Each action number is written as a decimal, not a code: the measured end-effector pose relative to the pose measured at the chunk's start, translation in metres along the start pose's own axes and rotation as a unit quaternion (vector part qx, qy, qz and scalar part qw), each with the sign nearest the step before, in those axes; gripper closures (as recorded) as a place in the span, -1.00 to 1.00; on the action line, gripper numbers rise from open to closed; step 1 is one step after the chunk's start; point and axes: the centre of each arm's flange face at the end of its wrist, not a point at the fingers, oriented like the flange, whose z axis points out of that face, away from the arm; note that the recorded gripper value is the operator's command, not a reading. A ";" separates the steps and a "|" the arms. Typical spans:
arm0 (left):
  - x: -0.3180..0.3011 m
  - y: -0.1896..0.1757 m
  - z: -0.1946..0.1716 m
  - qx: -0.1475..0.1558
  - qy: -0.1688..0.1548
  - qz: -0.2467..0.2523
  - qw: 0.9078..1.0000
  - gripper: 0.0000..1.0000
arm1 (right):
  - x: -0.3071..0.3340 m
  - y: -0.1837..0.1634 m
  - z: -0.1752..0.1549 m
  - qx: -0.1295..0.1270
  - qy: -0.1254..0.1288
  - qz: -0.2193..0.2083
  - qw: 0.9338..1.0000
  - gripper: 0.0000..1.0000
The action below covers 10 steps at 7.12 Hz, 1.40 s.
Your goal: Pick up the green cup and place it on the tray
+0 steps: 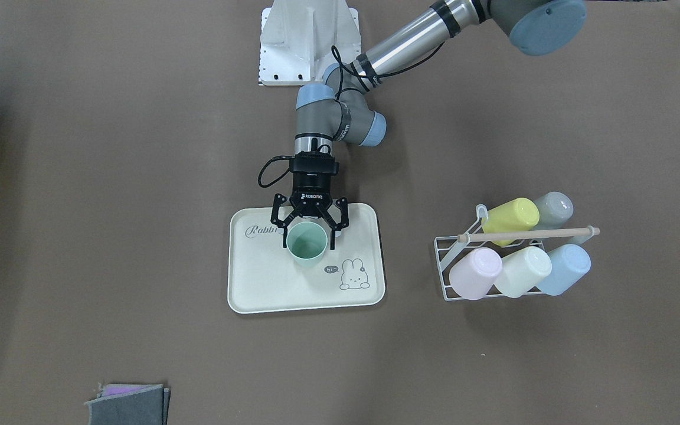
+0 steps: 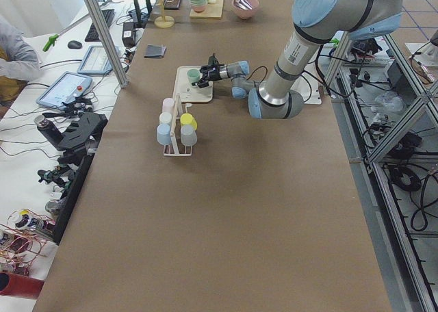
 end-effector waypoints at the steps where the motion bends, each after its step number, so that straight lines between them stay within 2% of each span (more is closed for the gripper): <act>1: -0.001 -0.005 -0.006 0.001 0.005 -0.004 1.000 -0.98 | 0.000 0.000 0.000 0.000 0.000 0.000 1.000 -1.00; 3: 0.003 -0.021 -0.022 0.005 0.023 -0.007 1.000 -0.98 | 0.000 0.000 0.000 0.000 0.001 0.000 1.000 -1.00; 5: -0.001 -0.035 -0.037 0.005 0.052 0.016 0.998 -0.98 | 0.000 0.000 0.000 0.000 0.001 0.000 1.000 -1.00; 7: -0.012 -0.057 -0.042 -0.008 0.087 0.042 0.995 -0.98 | 0.001 0.000 0.001 0.000 0.001 0.000 1.000 -1.00; 10: -0.019 -0.121 -0.019 -0.043 0.155 0.085 0.983 -0.98 | 0.001 0.000 0.000 0.000 0.001 0.000 1.000 -1.00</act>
